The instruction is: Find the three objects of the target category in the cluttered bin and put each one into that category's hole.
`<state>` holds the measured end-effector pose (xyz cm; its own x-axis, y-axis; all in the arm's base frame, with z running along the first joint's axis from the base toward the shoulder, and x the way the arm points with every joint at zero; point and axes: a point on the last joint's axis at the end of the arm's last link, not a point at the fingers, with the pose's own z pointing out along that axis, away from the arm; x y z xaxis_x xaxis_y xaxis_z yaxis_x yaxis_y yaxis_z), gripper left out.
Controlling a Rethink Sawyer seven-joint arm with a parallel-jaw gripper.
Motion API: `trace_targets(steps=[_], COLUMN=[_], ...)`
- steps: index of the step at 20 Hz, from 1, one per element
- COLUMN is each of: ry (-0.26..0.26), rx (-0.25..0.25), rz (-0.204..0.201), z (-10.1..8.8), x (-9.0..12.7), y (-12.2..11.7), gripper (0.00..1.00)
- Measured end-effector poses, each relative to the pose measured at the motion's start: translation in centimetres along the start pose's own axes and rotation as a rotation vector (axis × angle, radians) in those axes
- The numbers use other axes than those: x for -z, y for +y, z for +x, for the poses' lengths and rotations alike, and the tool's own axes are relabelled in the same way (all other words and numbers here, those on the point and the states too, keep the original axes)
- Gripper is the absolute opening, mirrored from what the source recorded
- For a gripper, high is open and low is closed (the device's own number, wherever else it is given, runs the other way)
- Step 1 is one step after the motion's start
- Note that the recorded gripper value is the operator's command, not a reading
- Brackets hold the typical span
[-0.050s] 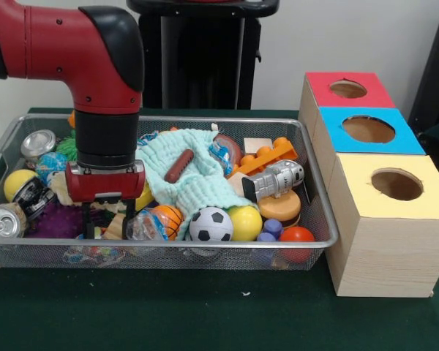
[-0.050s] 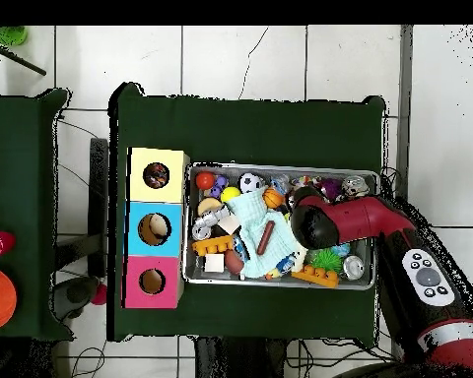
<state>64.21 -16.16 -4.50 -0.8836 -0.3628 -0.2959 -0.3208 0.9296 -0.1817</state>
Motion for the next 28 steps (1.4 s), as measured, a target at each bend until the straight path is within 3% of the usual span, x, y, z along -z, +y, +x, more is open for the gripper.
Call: trace_targets(steps=[12, 28], ry=[0.0, 0.021], rx=[0.009, 0.247], rz=[0.003, 0.114], z=[-0.1, -0.3], x=[-0.1, -0.9], y=[0.1, 1.5], gripper=[1.0, 1.0])
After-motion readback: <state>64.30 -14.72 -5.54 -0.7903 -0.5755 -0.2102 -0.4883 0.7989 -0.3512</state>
